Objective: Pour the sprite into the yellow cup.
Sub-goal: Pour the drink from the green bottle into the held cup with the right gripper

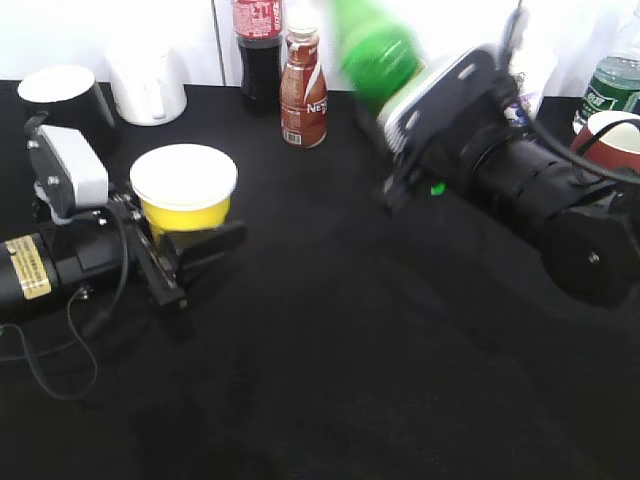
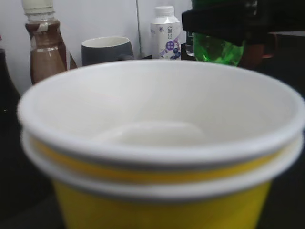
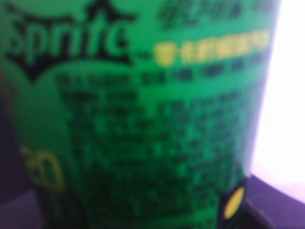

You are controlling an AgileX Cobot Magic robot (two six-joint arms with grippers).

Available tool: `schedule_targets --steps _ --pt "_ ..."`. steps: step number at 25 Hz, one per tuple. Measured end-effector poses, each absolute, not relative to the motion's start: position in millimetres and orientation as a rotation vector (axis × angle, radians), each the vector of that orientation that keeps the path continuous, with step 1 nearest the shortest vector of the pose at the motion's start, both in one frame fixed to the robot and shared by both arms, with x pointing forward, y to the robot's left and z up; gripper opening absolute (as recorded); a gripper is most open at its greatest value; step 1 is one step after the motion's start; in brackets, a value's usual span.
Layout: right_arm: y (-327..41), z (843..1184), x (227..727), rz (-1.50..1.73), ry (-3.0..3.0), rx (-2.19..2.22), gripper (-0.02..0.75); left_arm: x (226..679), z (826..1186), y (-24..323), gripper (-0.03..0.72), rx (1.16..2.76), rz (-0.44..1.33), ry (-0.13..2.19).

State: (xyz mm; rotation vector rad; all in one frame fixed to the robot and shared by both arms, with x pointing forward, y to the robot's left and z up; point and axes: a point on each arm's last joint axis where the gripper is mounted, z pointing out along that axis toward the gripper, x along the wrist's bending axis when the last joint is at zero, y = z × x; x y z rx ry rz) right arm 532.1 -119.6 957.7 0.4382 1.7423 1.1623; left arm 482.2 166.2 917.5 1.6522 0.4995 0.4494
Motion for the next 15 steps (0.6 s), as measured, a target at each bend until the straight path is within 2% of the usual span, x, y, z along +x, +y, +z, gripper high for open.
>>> schedule_targets --steps 6,15 --pt "-115 949 528 0.883 1.838 0.023 0.438 474 915 152 0.440 1.670 0.397 0.450" --pt "-115 952 528 0.711 1.756 -0.210 0.438 472 903 151 0.440 1.707 0.351 0.449"
